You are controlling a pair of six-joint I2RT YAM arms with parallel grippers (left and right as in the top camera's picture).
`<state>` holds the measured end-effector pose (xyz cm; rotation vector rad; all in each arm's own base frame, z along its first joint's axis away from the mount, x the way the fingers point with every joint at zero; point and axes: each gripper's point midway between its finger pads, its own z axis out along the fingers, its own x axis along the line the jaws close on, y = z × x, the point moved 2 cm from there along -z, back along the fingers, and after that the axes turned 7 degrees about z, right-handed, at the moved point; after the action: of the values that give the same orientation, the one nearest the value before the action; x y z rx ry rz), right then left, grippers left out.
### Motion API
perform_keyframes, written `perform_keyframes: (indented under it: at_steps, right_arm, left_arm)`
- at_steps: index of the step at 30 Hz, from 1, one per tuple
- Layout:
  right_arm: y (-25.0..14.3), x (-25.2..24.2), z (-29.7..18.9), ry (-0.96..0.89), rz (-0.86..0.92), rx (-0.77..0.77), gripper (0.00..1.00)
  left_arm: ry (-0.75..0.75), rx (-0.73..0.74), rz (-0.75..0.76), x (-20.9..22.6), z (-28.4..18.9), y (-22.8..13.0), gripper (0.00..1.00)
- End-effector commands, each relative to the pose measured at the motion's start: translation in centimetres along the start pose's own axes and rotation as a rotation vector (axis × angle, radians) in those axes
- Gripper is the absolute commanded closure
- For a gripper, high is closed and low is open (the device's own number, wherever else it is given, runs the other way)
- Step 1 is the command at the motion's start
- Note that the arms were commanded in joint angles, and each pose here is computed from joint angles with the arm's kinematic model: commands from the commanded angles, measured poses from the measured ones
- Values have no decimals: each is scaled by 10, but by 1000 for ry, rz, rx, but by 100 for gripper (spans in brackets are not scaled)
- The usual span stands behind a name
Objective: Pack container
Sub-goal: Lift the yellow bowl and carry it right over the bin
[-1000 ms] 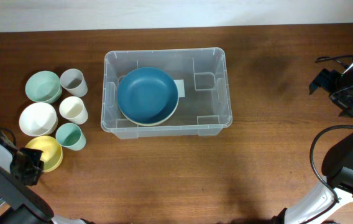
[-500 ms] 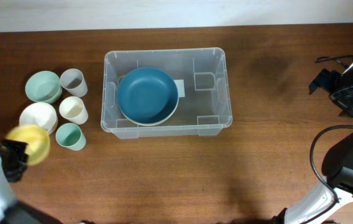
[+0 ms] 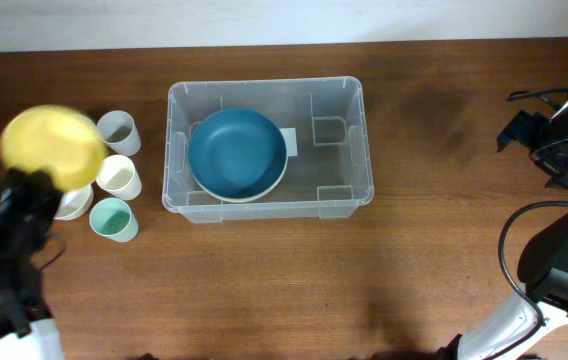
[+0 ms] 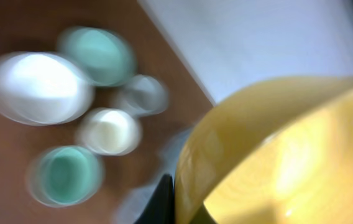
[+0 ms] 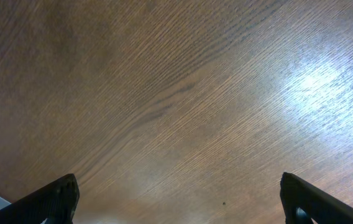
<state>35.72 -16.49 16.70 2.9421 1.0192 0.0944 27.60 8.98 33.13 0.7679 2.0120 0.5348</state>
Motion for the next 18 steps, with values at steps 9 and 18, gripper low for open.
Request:
perform_keyframes:
  at_steps: [9,18]
  right_arm:
    - [0,0,1,-8,5,-2,1]
    - [0,0,1,-8,5,-2,1]
  left_arm:
    - [-459,159,264,-189,31,-103,99]
    - [-414,200,568,-268,84,-198,99]
